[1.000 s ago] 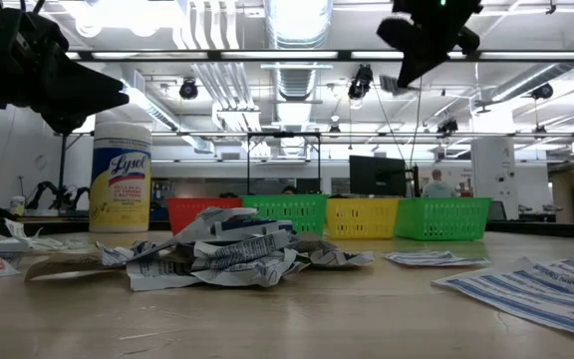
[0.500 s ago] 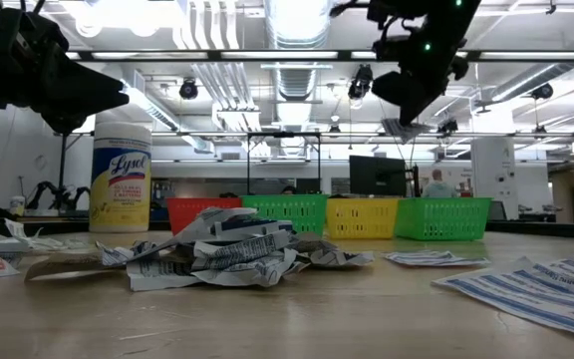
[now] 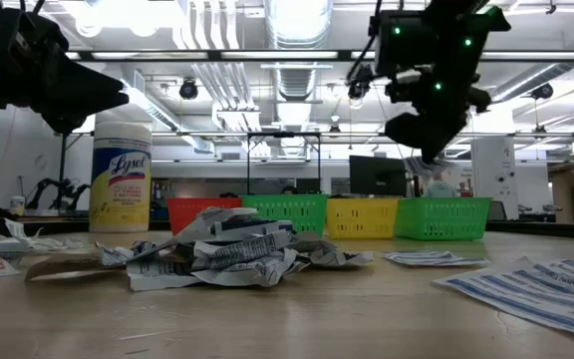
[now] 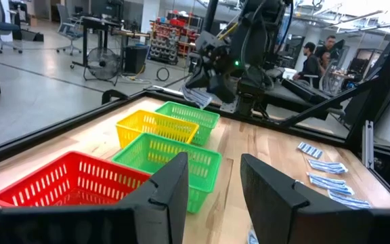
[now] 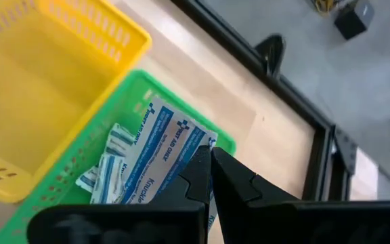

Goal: Pick & Place First Aid Supplies
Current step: Put the blue bandage into the right green basket

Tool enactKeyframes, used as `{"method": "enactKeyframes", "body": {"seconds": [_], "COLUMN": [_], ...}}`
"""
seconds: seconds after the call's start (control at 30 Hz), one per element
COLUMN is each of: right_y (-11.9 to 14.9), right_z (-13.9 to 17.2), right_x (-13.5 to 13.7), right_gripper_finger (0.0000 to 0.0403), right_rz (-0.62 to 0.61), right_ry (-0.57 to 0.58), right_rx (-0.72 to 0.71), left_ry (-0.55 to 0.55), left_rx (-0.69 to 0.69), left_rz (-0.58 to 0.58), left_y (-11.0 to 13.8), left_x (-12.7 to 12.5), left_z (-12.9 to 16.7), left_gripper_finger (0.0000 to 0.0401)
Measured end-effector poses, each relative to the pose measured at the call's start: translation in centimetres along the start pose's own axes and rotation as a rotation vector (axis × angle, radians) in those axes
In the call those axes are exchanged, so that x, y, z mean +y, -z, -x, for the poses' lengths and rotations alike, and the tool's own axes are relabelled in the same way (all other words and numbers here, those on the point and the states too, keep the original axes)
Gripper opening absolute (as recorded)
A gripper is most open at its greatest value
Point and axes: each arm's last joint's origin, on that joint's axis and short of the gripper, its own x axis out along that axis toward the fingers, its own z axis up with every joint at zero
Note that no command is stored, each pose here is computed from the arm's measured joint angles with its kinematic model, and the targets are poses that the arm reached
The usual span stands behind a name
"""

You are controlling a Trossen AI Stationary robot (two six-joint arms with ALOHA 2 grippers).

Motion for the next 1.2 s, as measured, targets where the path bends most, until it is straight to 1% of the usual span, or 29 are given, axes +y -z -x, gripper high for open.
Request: {"method": "enactKeyframes", "body": {"seconds": [0.1, 0.47, 0.73, 0.8, 0.87, 1.0, 1.2], "right_y": [0.5, 1.5, 1.1, 0.9, 0.7, 0.4, 0.6], "right_z": [-0.4, -1.6, -2.5, -2.7, -3.1, -3.7, -4.7], "right_x": [0.0, 0.2, -0.2, -0.3, -0.3, -0.2, -0.6], "right_gripper_finger": [0.0009, 0.0008, 0.0009, 0.0008, 0.0008, 0.0008, 0.0008], "right_rz": [-0.037, -0.048, -0.074, -0.051, -0.035, -0.032, -0.044], "right_ry": [0.01, 0.005, 0.019, 0.001, -0.04, -0.101, -0.116], "right_rx": [0.01, 0.007, 0.021, 0.042, 0.063, 0.076, 0.123], "left_ry": [0.0, 0.0, 0.0, 0.0, 0.0, 0.0, 0.0], "left_rx": [0.0, 0.001, 0.001, 0.001, 0.001, 0.001, 0.001], "left_rz": [0.0, -0.001, 0.0, 0.0, -0.001, -0.001, -0.001], "left_y": [0.0, 0.0, 0.0, 0.0, 0.0, 0.0, 0.0], "left_x": [0.0, 0.0, 0.0, 0.0, 0.0, 0.0, 0.0], "left_z": [0.0, 0.0, 0.0, 0.0, 0.0, 0.0, 0.0], "left_gripper_finger": [0.0131, 0.0131, 0.0131, 0.0131, 0.0131, 0.0131, 0.0131]}}
